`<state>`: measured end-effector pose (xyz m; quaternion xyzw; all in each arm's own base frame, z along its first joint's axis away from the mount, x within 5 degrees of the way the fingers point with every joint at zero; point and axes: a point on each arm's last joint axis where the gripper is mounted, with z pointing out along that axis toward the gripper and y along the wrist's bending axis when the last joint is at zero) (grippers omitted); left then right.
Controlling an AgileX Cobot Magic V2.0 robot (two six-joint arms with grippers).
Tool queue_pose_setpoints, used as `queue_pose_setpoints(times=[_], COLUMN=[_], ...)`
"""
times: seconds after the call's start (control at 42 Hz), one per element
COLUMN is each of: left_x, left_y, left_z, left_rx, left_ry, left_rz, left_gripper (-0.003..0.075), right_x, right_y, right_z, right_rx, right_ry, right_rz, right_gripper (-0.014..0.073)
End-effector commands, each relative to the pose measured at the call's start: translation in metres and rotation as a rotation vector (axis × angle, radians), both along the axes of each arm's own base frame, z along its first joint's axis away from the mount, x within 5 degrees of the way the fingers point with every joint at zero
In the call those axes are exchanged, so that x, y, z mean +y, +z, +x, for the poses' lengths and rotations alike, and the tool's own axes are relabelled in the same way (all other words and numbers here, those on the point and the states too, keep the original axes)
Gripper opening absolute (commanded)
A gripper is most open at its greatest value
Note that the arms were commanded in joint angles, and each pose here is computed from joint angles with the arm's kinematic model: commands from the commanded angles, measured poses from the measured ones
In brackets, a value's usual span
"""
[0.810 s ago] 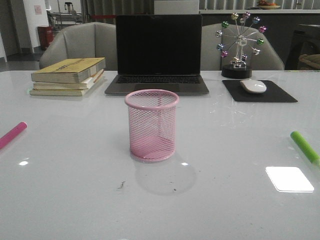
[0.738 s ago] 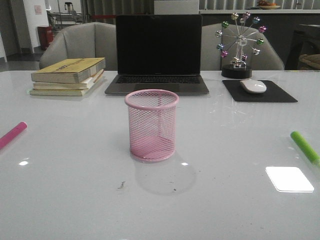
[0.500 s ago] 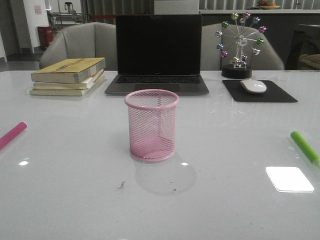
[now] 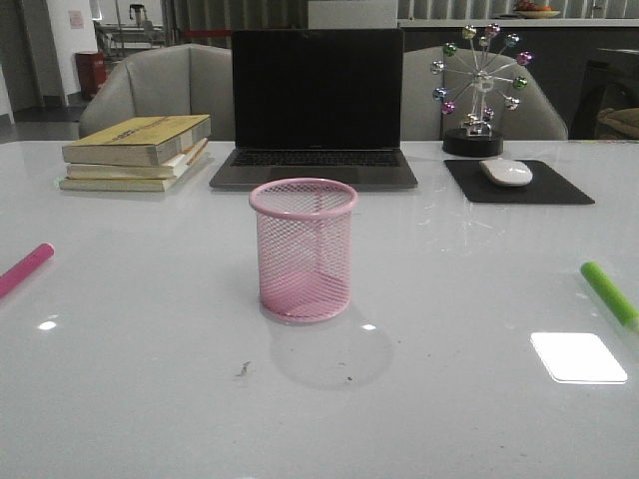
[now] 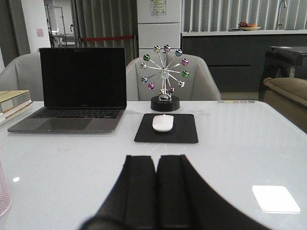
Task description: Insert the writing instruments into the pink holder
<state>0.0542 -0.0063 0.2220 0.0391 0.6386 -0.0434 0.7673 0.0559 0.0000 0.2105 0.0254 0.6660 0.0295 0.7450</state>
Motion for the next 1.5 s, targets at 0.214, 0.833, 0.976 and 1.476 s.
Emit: queue_pose_setpoints(times=[0.214, 0.833, 0.976, 1.476], left_x=[0.005, -0.006, -0.008, -0.025], left_y=[0.115, 0.144, 0.136, 0.127], left_z=[-0.040, 0.016, 0.032, 0.056], left_rx=[-0.303, 0.439, 0.512, 0.591], left_ry=[-0.016, -0.047, -0.042, -0.166], left_rz=[-0.045, 0.048, 0.062, 0.091], left_gripper=[0.0091, 0.0091, 0.0091, 0.0536], right_x=[0.000, 0.004, 0.004, 0.004], right_y=[0.130, 0.145, 0.136, 0.097], right_z=[-0.040, 0.033, 0.051, 0.110], right_rx=[-0.295, 0.466, 0.559, 0.848], right_ry=[0.004, 0.042, 0.043, 0.047], right_rz=[0.003, -0.005, -0.004, -0.011], right_gripper=[0.0057, 0.0057, 0.0057, 0.0542])
